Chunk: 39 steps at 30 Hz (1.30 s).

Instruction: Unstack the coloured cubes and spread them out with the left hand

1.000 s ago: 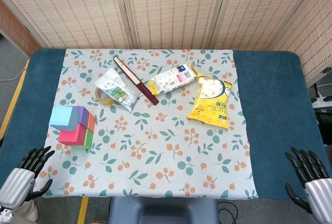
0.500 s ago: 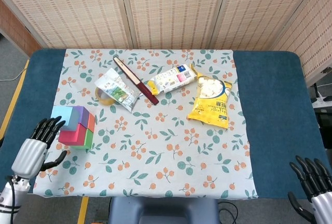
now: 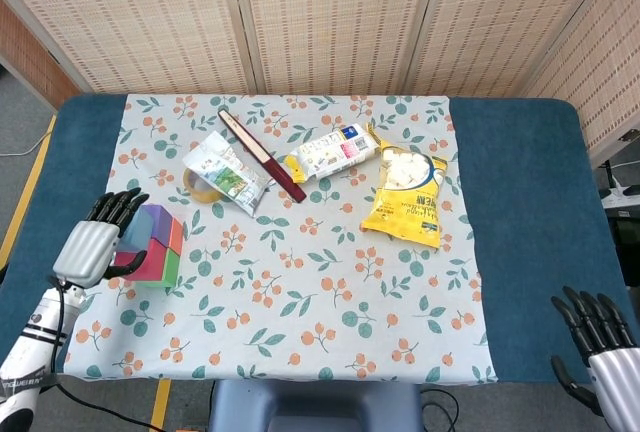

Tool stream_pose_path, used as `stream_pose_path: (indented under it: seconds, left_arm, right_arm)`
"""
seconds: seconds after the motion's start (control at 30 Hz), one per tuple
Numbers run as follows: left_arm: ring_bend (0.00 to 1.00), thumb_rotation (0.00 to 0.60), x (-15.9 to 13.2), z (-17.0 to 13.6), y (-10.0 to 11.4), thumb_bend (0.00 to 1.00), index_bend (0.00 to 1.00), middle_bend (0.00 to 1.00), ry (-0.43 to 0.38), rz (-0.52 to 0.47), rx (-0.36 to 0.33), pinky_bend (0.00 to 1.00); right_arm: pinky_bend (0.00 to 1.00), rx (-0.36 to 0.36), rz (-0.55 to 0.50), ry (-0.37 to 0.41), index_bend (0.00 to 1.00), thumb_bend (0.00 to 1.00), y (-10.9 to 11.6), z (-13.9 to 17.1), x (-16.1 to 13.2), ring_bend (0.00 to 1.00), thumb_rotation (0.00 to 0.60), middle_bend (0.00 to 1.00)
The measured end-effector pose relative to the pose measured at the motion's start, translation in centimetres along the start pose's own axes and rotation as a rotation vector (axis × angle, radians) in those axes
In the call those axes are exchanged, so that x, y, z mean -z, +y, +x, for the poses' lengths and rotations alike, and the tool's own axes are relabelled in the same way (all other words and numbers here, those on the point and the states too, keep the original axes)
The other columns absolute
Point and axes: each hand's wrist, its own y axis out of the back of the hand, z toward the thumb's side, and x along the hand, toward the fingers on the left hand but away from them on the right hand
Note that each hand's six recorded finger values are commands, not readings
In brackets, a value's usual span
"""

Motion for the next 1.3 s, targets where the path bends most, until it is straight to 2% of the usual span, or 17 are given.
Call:
stream_pose_path:
  seconds: [0.07, 0.13, 0.2, 0.23, 0.33, 0.5, 0.67, 0.9, 1.03, 1.13, 1.3]
  left_arm:
    - [0.07, 0.600, 0.3, 0.5, -0.1, 0.36, 0.08, 0.13, 0.012, 0.003, 0.012, 0.07]
    - [0.26, 0.600, 0.6, 0.8, -0.1, 0.35, 0.30, 0.36, 0.023, 0.001, 0.012, 0.16]
    - [0.40, 0.600, 0.7, 1.1, -0.1, 0.34, 0.44, 0.52, 0.031, -0.003, 0.000, 0.20]
    - [0.45, 0.600, 0.8, 1.3, -0.1, 0.35, 0.49, 0.59, 0.032, -0.002, -0.007, 0.21]
    - [0.57, 0.600, 1.2, 1.8, 0.0, 0.36, 0.58, 0.72, 0.037, 0.004, -0.025, 0.24]
    - [0.62, 0.600, 1.1, 2.4, 0.6, 0.38, 0.62, 0.76, 0.018, -0.022, -0.056, 0.26]
    - [0.63, 0.600, -0.2, 3.1, 1.9, 0.39, 0.62, 0.76, -0.048, -0.036, -0.120, 0.33]
    - [0.63, 0.600, -2.7, 4.7, 2.0, 0.41, 0.62, 0.76, -0.117, -0.043, -0.143, 0.38]
    - [0.63, 0.600, -6.0, 5.9, 1.4, 0.41, 0.62, 0.75, -0.194, -0.043, -0.131, 0.39]
    - [0.63, 0.600, -9.3, 6.8, 0.2, 0.41, 0.61, 0.74, -0.257, -0.046, -0.109, 0.39]
    - [0.61, 0.600, -15.2, 7.9, -3.4, 0.41, 0.60, 0.71, -0.355, -0.057, -0.059, 0.38]
  right_arm:
    - [0.00, 0.002, -0.003, -0.002, 0.00, 0.33, 0.1, 0.0, 0.1, 0.00, 0.600, 0.00]
    - [0.00, 0.001, -0.002, -0.003, 0.00, 0.33, 0.1, 0.0, 0.1, 0.00, 0.600, 0.00]
    - [0.00, -0.008, 0.000, -0.005, 0.00, 0.33, 0.0, 0.0, 0.2, 0.00, 0.600, 0.00]
    - [0.00, -0.013, 0.000, -0.008, 0.00, 0.33, 0.0, 0.0, 0.3, 0.00, 0.600, 0.00]
    - [0.00, -0.024, -0.003, -0.018, 0.00, 0.33, -0.1, 0.0, 0.4, 0.00, 0.600, 0.00]
    - [0.00, -0.024, 0.008, -0.025, 0.00, 0.33, -0.2, 0.0, 0.3, 0.00, 0.600, 0.00]
    - [0.00, -0.046, 0.018, -0.033, 0.00, 0.33, -0.5, -0.2, 0.5, 0.00, 0.600, 0.00]
    - [0.00, -0.047, 0.014, -0.040, 0.00, 0.33, -0.3, -0.3, 0.7, 0.00, 0.600, 0.00]
    - [0.00, -0.051, 0.009, -0.045, 0.00, 0.33, -0.4, -0.4, 0.7, 0.00, 0.600, 0.00]
    - [0.00, -0.052, -0.002, -0.044, 0.00, 0.33, -0.5, -0.5, 0.7, 0.00, 0.600, 0.00]
    - [0.00, -0.056, -0.035, -0.040, 0.00, 0.33, -0.5, -0.8, 0.9, 0.00, 0.600, 0.00]
